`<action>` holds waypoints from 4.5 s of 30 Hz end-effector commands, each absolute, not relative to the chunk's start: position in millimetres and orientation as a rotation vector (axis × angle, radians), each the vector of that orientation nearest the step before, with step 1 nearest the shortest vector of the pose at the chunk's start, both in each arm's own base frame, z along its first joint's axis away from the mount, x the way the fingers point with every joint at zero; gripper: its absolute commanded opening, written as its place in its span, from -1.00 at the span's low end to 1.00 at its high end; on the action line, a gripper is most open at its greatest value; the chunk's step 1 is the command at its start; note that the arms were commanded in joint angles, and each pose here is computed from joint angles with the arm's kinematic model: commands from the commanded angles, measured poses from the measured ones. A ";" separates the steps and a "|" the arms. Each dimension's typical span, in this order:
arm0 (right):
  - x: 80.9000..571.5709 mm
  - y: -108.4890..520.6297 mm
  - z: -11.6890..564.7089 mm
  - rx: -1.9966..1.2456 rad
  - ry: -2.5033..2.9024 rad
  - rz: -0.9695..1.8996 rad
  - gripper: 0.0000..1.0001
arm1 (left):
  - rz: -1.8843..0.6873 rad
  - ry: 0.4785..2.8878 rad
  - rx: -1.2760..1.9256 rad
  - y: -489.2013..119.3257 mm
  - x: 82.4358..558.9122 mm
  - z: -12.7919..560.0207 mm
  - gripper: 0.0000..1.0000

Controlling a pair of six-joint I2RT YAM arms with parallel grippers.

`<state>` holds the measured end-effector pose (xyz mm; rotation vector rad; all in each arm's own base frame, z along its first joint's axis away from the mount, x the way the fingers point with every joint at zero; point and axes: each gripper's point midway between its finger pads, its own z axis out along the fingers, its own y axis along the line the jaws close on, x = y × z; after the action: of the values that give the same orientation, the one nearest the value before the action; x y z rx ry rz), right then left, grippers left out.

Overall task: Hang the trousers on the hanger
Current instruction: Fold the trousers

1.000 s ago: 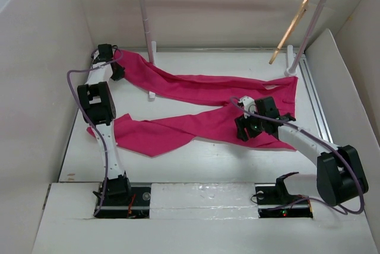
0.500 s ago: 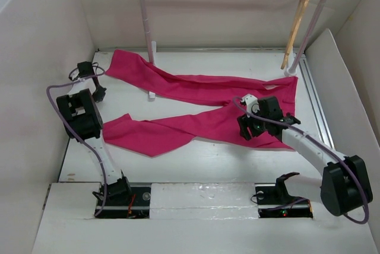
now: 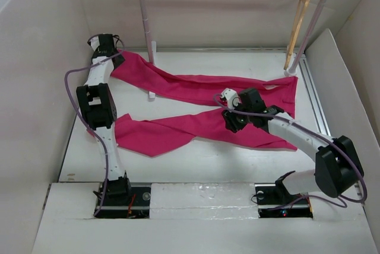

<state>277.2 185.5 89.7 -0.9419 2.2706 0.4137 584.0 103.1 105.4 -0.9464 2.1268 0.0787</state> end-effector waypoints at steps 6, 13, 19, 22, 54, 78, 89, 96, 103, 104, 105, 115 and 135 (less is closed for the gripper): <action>293.5 229.9 134.7 -0.973 2.141 0.477 -0.02 | 0.217 2.254 -0.976 128.2 576.9 47.9 0.11; 289.0 236.0 156.9 -0.948 2.109 0.538 0.00 | 0.193 2.347 -0.914 121.3 578.2 21.7 -0.24; 277.4 244.9 206.0 -0.954 2.002 0.562 0.02 | 0.245 2.423 -0.894 138.5 564.6 3.9 -1.00; 276.5 238.7 209.9 -0.946 1.996 0.531 0.04 | 0.310 2.429 -0.860 145.3 556.5 8.8 -1.00; 260.3 128.6 100.1 -0.697 2.339 0.353 0.38 | 0.077 2.131 -1.034 123.2 411.7 149.8 0.09; 193.4 208.7 165.9 -1.121 2.016 0.662 0.06 | 0.167 1.986 -1.800 163.5 214.7 64.3 0.20; 195.7 197.9 169.6 -1.073 2.030 0.597 0.06 | -0.166 2.032 -1.575 138.2 274.9 86.0 -1.00; 207.7 193.0 163.9 -1.051 2.079 0.571 0.06 | -0.326 1.849 -1.196 83.8 334.1 267.2 -1.00; 213.6 173.4 148.1 -1.029 2.140 0.520 0.06 | -0.260 1.792 -1.214 81.5 313.5 268.6 -1.00; 213.7 170.4 146.0 -1.023 2.148 0.514 0.06 | -0.169 1.763 -1.294 106.1 300.8 251.9 -1.00; 213.9 166.9 142.7 -1.017 2.162 0.509 0.06 | -0.128 1.741 -1.330 117.1 290.2 241.4 -1.00; 228.8 139.9 126.3 -0.818 2.232 0.559 0.03 | 0.020 1.708 -1.751 154.0 212.5 93.3 -1.00; 248.2 232.5 135.2 -1.212 2.091 0.669 0.02 | 0.185 1.760 -1.426 173.1 244.5 163.9 -0.38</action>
<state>235.3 223.0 123.3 -1.1862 2.1530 0.6883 234.8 181.1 157.1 -1.5660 1.7218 0.1815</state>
